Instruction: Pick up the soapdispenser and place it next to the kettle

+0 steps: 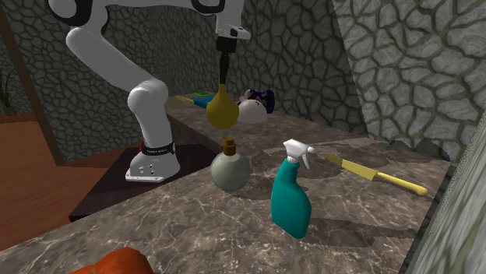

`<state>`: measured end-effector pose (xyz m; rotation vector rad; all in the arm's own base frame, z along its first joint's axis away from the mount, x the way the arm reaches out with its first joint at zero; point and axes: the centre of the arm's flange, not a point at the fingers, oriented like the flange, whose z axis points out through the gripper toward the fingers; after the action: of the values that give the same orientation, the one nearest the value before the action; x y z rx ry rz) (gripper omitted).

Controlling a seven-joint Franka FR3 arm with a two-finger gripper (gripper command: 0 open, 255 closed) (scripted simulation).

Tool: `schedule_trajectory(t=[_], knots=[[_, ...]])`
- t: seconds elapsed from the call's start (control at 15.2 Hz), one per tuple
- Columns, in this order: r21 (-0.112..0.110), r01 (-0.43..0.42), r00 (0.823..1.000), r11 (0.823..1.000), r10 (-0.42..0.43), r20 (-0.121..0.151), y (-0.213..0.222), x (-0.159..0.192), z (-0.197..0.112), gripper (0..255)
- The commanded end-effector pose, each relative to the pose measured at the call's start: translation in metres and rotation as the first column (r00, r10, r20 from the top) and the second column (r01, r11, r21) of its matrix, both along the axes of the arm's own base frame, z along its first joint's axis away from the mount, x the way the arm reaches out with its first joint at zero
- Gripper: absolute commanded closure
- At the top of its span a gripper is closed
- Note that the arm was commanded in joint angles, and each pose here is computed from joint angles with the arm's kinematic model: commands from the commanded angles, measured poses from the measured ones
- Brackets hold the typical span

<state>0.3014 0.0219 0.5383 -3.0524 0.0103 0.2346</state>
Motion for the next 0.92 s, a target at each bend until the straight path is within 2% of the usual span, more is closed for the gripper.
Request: schedule_trajectory(t=[0.0,0.86], knots=[[0.000,0.000,1.000,1.000,0.000,0.000,0.000,0.000,0.000,0],[-0.025,0.055,0.997,0.998,-0.054,0.048,-0.155,0.002,-0.064,0]])
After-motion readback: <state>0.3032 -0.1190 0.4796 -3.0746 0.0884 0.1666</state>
